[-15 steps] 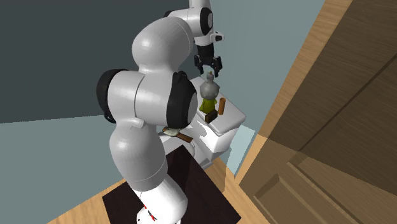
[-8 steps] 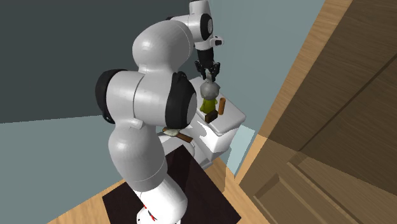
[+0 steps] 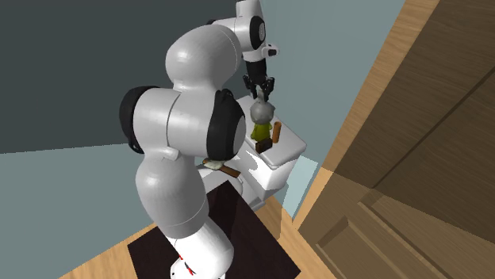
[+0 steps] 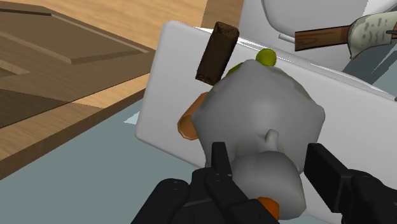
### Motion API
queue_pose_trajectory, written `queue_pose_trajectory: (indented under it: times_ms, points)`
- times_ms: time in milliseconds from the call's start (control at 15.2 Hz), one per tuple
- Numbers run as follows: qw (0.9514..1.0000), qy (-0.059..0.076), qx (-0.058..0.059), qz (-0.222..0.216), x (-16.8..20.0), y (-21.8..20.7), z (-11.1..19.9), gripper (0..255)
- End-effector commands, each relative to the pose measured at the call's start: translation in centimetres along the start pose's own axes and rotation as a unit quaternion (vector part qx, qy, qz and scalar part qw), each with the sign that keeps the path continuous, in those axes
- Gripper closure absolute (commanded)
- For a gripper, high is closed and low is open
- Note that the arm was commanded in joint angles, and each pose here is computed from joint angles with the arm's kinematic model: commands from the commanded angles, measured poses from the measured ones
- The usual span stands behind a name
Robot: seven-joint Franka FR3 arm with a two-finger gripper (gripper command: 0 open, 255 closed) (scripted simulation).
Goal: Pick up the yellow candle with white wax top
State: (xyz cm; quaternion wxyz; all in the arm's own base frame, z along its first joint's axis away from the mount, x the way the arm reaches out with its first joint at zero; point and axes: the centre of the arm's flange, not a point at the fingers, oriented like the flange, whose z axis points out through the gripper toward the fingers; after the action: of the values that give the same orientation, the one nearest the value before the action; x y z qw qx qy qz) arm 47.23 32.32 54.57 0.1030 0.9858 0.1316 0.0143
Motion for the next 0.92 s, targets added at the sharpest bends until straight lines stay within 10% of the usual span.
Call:
queue_pose_trajectory:
  times_ms: [0, 858]
  points:
    - [1.0, 0.0, 0.0, 0.0, 0.0, 0.2, -0.7, 255]
    - [1.0, 0.0, 0.0, 0.0, 0.0, 1.6, -7.5, 255]
